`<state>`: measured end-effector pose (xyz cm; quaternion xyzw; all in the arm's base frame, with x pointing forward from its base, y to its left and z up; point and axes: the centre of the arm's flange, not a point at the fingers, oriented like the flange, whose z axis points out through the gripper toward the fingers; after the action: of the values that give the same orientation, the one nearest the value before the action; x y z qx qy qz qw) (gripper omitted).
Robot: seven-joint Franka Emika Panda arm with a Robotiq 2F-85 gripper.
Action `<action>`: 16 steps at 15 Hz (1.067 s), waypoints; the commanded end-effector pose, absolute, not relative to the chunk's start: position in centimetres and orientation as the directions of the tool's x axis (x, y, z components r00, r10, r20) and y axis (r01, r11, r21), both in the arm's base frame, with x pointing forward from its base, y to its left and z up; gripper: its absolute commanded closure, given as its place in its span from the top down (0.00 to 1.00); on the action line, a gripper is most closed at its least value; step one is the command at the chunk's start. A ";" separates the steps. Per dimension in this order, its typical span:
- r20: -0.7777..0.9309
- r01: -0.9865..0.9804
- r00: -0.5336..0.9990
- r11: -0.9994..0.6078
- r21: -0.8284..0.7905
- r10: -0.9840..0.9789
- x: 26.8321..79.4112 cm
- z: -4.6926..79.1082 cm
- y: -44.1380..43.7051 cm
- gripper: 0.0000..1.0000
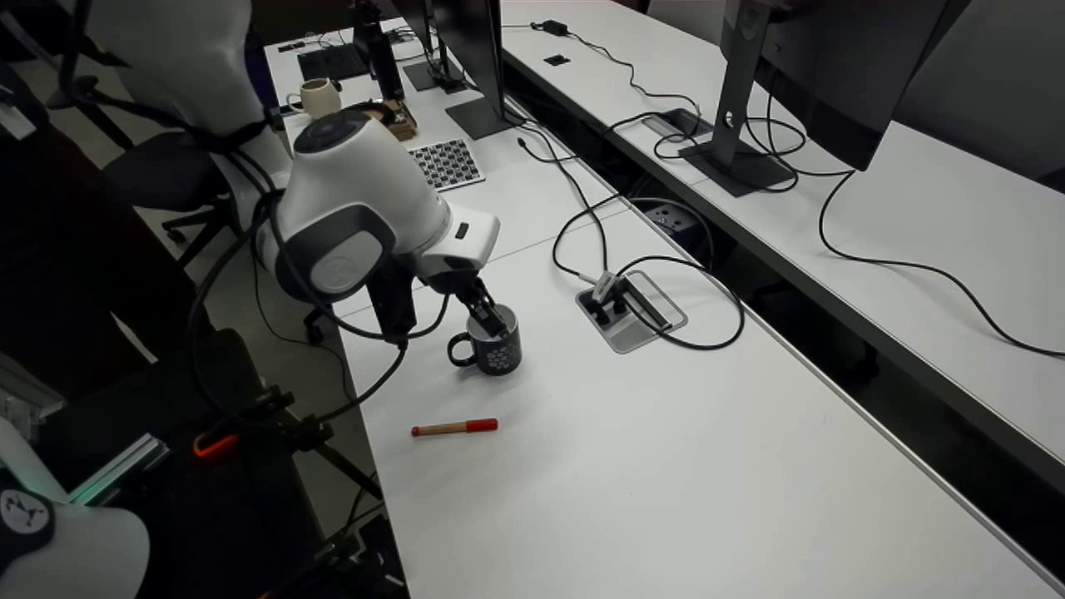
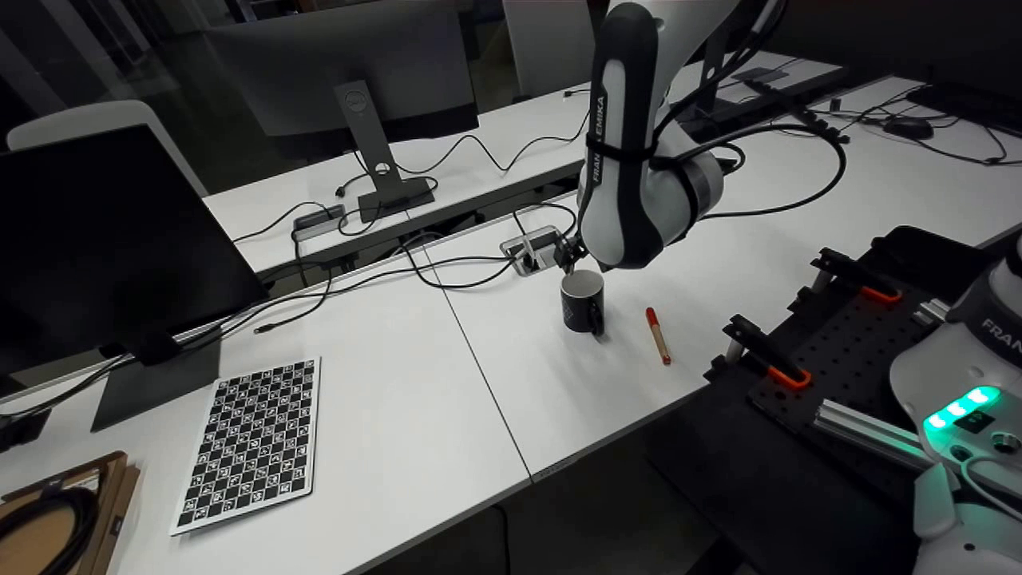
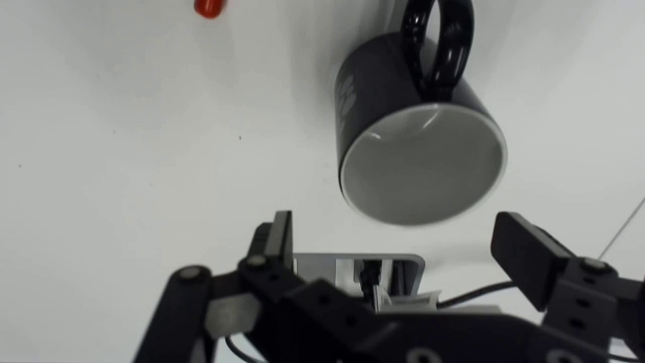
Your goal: Move the cup slightly to the left
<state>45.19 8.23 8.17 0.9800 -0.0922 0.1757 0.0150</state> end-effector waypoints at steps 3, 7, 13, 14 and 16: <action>0.456 -0.057 0.889 -0.998 0.008 -0.047 46.9 13.1 7.6 1.00; 0.497 0.074 0.864 -0.997 0.028 0.078 49.3 15.5 7.7 1.00; 0.516 0.324 0.811 -0.946 -0.004 0.276 51.8 17.2 7.4 1.00; 0.519 0.352 0.802 -0.936 -0.011 0.295 52.1 17.3 7.2 1.00; 0.529 0.377 0.791 -0.926 -0.023 0.308 52.8 17.7 6.6 1.00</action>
<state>51.29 8.72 17.29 0.9504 0.1520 0.2675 -0.0449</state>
